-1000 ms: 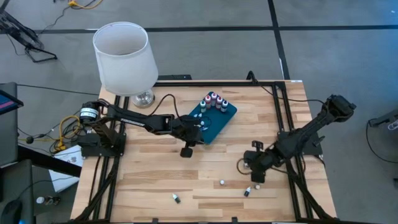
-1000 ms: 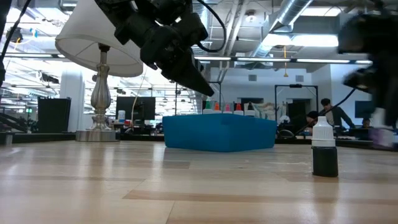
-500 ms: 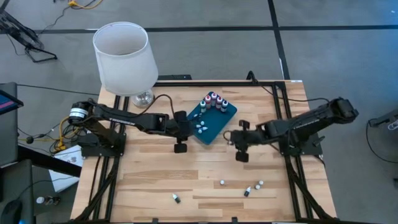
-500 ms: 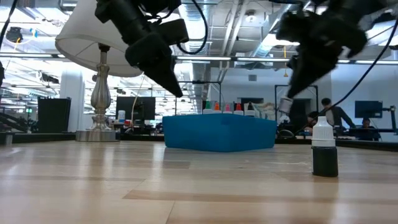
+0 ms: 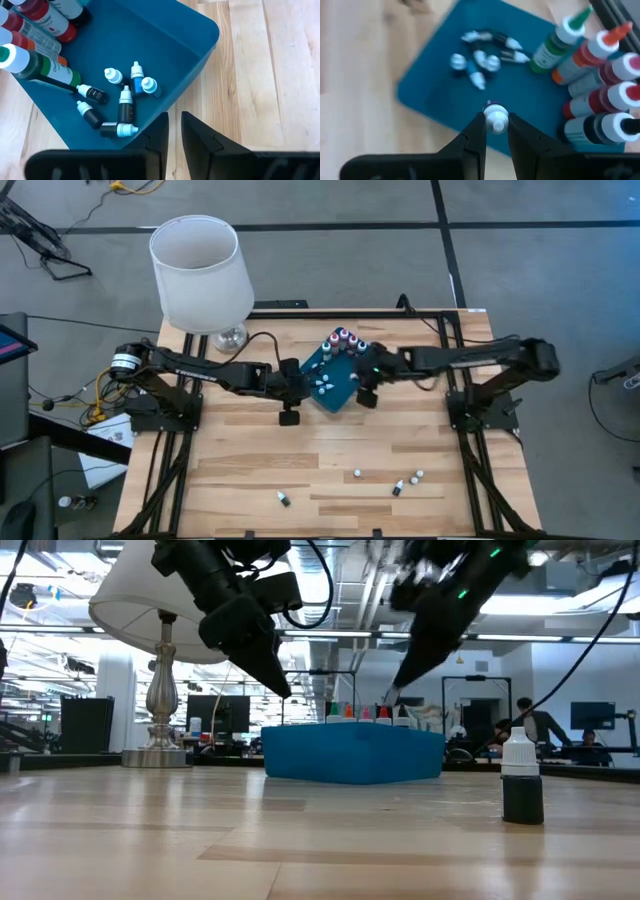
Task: Pick & Place food coloring
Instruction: Put the small purple food coloring bottle into the blue container
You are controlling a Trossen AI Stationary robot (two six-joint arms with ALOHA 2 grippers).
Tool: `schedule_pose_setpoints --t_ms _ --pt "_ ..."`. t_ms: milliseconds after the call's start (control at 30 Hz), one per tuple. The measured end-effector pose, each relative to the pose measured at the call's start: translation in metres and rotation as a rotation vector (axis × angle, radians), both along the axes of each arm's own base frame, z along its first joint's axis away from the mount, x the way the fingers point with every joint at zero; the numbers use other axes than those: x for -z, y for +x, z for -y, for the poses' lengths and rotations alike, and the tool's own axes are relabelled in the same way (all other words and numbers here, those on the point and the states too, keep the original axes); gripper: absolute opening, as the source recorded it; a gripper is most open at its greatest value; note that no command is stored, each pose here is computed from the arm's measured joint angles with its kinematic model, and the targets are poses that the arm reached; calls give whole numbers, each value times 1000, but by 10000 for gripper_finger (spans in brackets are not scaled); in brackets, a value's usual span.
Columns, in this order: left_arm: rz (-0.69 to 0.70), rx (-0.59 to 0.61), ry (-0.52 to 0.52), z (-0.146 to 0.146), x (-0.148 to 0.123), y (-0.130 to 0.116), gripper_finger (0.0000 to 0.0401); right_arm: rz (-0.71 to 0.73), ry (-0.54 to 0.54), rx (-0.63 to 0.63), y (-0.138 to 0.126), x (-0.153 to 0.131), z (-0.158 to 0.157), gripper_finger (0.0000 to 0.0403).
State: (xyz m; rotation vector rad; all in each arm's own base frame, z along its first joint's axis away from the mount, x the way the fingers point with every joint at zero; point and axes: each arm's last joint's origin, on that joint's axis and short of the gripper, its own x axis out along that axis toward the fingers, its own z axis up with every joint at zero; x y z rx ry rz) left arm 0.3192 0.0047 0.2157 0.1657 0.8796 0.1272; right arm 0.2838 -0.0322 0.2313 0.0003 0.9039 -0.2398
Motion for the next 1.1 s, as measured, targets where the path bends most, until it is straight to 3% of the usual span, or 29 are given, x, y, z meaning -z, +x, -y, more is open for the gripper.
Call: schedule_pose_setpoints --t_ms 433,800,1100 --pt "-6 0 0 0 0 -1 41 -121 62 88 53 35 37 56" --pt "-12 0 -1 0 1 -1 41 -235 109 125 64 67 56 56" --pt "-12 0 -1 0 1 -1 41 -240 121 127 64 70 59 58"
